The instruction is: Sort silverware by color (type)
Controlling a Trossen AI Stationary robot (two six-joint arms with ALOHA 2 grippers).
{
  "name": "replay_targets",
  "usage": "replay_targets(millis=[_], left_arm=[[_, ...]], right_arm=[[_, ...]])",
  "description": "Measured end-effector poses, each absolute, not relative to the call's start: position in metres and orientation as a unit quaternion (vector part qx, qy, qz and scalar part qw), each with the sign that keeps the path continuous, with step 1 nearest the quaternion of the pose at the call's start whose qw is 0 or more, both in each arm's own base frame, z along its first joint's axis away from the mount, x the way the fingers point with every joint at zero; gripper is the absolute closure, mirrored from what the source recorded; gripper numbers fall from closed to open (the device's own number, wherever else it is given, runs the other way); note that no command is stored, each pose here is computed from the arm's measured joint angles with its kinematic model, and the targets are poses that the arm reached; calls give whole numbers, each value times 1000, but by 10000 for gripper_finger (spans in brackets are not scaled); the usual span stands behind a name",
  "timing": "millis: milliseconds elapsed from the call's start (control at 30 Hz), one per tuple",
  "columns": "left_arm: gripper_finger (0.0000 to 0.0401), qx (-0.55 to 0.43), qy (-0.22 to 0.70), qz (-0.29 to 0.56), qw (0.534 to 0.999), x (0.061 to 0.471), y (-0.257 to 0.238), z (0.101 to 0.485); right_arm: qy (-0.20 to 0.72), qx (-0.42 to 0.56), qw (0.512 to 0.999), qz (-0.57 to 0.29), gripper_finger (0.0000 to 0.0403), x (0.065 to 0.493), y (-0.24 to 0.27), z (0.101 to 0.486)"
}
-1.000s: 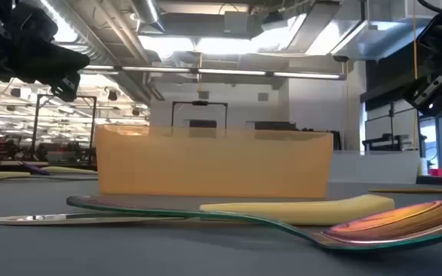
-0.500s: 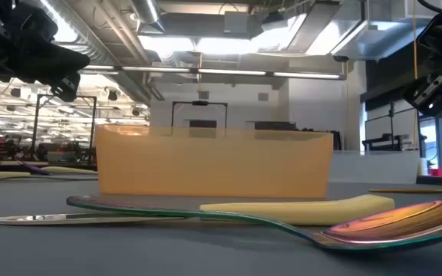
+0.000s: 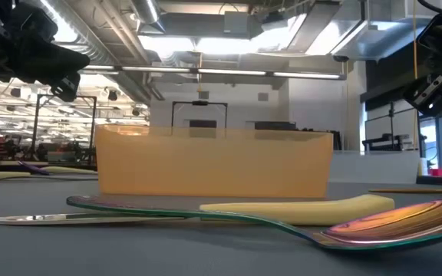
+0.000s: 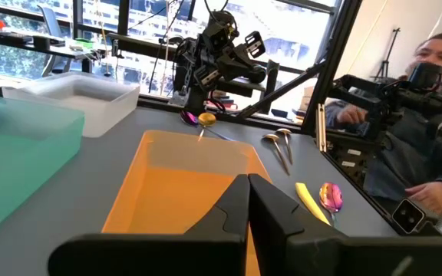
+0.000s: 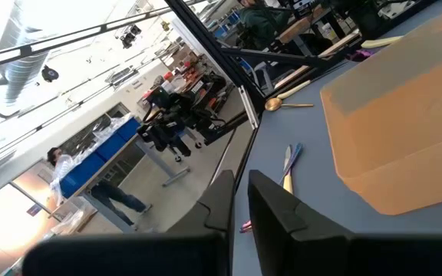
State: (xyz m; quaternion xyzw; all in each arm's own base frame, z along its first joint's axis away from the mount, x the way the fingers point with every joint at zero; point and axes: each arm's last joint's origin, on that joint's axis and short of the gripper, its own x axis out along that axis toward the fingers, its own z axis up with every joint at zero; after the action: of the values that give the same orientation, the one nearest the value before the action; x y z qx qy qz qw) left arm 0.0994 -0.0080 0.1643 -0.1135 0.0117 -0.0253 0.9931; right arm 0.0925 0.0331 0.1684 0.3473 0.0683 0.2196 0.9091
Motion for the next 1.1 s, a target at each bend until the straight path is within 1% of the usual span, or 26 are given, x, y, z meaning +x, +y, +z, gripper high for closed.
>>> replay_targets(millis=[867, 1100], left_arm=[[399, -113, 12, -25, 993, 99, -8, 164], [399, -114, 12, -25, 993, 99, -8, 164]], right_arm=[[68, 347, 909, 219, 371, 93, 33, 168], [53, 328, 926, 180, 371, 94, 31, 168]])
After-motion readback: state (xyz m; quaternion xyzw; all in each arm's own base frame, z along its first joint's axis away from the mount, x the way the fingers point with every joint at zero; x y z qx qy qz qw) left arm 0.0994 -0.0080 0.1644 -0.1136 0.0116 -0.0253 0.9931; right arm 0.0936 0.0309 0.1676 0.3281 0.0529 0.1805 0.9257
